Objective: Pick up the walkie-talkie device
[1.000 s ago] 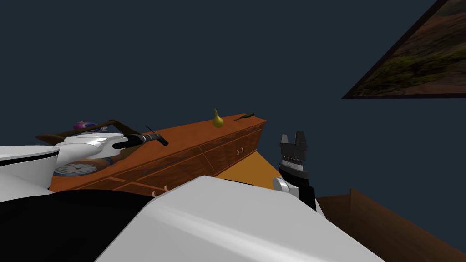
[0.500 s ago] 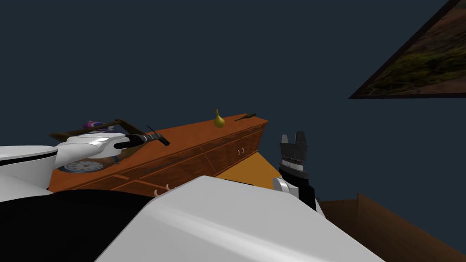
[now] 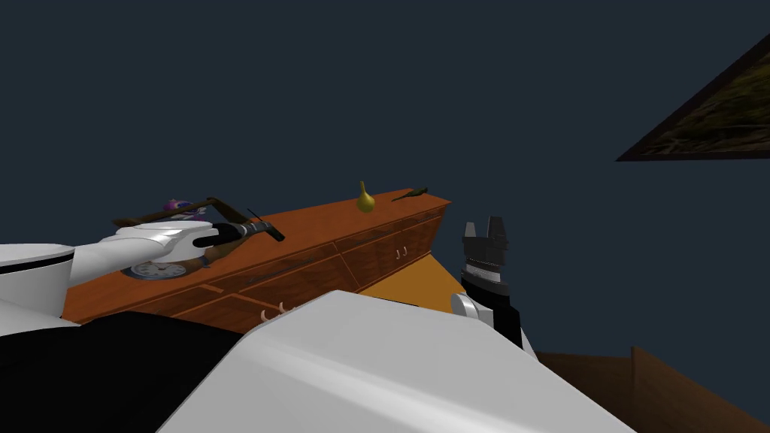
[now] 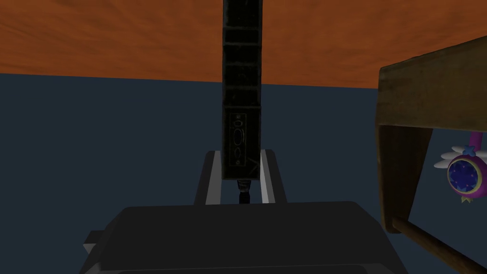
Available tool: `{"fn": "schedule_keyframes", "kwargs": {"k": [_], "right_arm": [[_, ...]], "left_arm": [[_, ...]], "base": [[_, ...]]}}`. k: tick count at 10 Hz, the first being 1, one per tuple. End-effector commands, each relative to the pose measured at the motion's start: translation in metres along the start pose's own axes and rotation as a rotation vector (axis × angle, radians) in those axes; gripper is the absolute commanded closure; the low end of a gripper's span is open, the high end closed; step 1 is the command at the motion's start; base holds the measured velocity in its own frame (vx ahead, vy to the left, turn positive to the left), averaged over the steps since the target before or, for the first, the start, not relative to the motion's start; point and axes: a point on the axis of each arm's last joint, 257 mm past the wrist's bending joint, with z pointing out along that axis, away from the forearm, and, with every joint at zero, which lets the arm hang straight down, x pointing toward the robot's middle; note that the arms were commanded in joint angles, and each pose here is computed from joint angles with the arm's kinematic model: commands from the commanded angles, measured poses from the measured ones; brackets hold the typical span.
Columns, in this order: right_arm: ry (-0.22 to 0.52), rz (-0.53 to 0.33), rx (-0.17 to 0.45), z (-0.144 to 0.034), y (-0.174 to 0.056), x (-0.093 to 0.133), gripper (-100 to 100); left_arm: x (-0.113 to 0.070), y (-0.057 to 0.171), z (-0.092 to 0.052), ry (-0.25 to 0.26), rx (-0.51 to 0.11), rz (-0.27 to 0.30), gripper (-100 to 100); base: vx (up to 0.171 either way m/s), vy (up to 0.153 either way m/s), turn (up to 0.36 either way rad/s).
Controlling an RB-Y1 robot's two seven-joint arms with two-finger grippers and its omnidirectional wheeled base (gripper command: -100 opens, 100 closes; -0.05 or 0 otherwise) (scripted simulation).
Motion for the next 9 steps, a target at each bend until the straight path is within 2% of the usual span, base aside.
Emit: {"fn": "schedule_keyframes", "kwargs": {"k": [1,3,4,5,6,8,9], "right_arm": [[0.000,0.000,0.000,0.000,0.000,0.000,0],[0.000,0.000,0.000,0.000,0.000,0.000,0],[0.000,0.000,0.000,0.000,0.000,0.000,0],[0.000,0.000,0.000,0.000,0.000,0.000,0],[0.000,0.000,0.000,0.000,0.000,0.000,0],[0.000,0.000,0.000,0.000,0.000,0.000,0],[0.000,0.000,0.000,0.000,0.000,0.000,0]], "left_arm": [[0.000,-0.001,-0.001,-0.004,0.004,-0.008,100],[0.011,-0.013,-0.001,0.018,0.025,0.008,100],[0.006,-0.013,-0.002,0.007,0.026,0.001,100],[0.013,-0.023,-0.001,0.022,0.037,0.022,100],[0.016,-0.029,-0.002,0.027,0.052,0.019,100],[0.006,-0.030,-0.004,0.006,0.055,0.010,100],[0.015,-0.042,-0.004,0.023,0.070,0.032,100]], "base": [[-0.004,0.003,-0.035],[0.051,0.015,0.174],[0.040,0.003,0.002],[0.064,0.013,0.160],[0.066,0.012,0.146],[0.016,0.001,-0.006],[0.051,0.012,0.172]]}}
